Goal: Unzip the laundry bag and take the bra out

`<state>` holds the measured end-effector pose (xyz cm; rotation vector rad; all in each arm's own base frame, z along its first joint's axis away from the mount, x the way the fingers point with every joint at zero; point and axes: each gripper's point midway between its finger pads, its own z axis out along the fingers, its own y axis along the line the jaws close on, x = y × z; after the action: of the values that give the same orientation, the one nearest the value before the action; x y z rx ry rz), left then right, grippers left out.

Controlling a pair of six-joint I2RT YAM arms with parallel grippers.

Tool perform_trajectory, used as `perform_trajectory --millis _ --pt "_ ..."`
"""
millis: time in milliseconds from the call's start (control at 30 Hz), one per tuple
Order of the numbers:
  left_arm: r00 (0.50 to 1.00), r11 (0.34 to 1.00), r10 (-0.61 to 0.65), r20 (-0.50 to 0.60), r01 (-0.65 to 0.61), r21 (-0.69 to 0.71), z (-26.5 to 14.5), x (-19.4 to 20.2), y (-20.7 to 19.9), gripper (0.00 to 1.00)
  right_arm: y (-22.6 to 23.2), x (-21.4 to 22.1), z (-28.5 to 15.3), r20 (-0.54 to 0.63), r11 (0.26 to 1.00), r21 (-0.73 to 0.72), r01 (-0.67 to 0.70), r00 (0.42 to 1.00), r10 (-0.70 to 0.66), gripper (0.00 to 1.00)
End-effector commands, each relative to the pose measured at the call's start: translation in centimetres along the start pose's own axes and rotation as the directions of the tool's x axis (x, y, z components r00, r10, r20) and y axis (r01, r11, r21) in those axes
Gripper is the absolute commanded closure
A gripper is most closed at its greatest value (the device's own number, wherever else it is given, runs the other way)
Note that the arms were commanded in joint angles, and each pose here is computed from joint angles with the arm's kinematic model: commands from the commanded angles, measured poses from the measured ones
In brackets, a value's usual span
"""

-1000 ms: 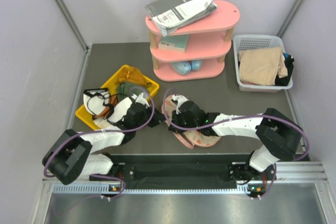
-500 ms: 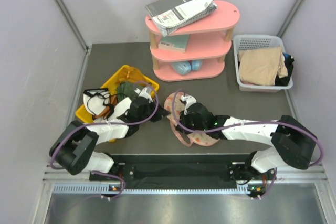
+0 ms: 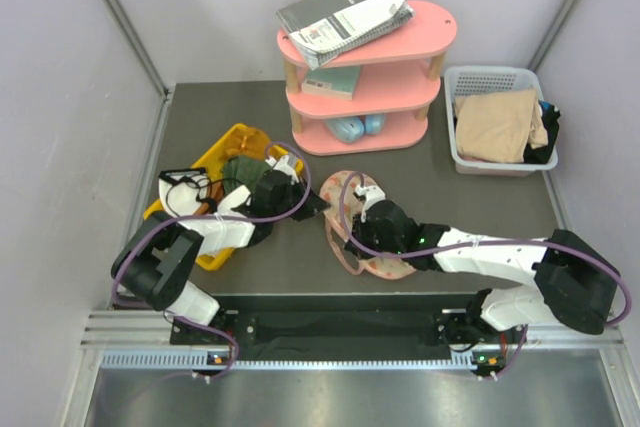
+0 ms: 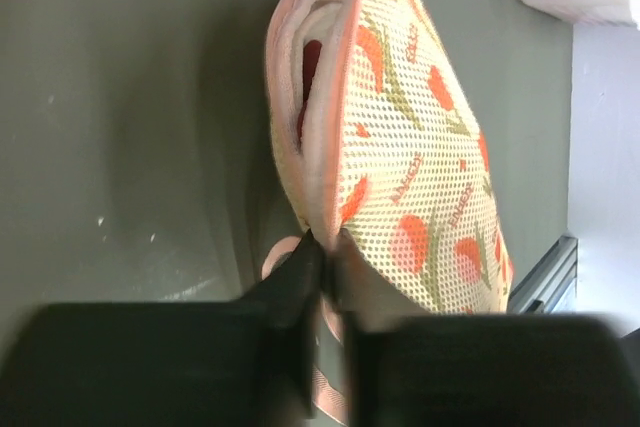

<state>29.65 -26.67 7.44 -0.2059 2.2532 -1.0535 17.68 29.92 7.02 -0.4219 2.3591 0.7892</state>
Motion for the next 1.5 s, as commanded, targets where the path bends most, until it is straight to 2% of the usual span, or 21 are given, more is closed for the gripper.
perform_trajectory --millis 0,67,133,467,833,967,1167,1300,1467 --pt "0.994 0.999 0.040 0.100 -0.043 0.028 0.1 -3.7 -1.9 0.69 0.8 -0.3 0.0 0.004 0.999 -0.034 -0.013 1.000 0.013 1.00" --pt "0.996 0.999 0.030 0.089 -0.033 0.031 -0.3 -3.3 -1.9 0.41 1.1 -0.6 0.2 0.009 0.999 -0.041 -0.011 1.000 0.011 1.00" --pt "0.996 0.999 0.021 0.081 -0.024 0.035 -0.9 -2.8 -1.7 0.36 1.3 -0.7 0.4 0.009 0.999 -0.051 -0.011 1.000 0.011 1.00" --pt "0.998 0.998 -0.055 0.044 0.054 0.019 -3.5 1.8 -0.4 0.32 2.3 -1.2 1.6 0.006 0.996 -0.084 0.001 1.000 0.000 1.00" --pt "0.995 0.991 -0.094 0.026 0.091 0.094 -4.0 3.9 -2.5 0.31 3.2 -1.7 2.3 0.009 0.993 -0.117 0.007 1.000 -0.006 1.00" --pt "0.995 0.990 -0.096 -0.017 0.098 0.102 -3.2 5.5 -2.9 0.33 3.3 -1.9 2.3 0.013 0.993 -0.118 0.006 1.000 -0.004 1.00" --pt "0.996 0.989 -0.090 -0.024 0.092 0.114 -2.6 5.8 -3.5 0.41 3.3 -2.0 2.2 0.018 0.993 -0.120 0.007 1.000 -0.005 1.00" --pt "0.996 0.990 -0.090 -0.026 0.092 0.106 -2.3 6.0 -3.3 0.52 3.3 -2.0 2.2 0.018 0.993 -0.120 0.007 1.000 -0.004 1.00" --pt "0.996 0.990 -0.085 -0.027 0.087 0.109 -1.9 5.9 -3.5 0.71 3.4 -2.0 2.2 0.016 0.993 -0.120 0.007 1.000 -0.005 1.00"
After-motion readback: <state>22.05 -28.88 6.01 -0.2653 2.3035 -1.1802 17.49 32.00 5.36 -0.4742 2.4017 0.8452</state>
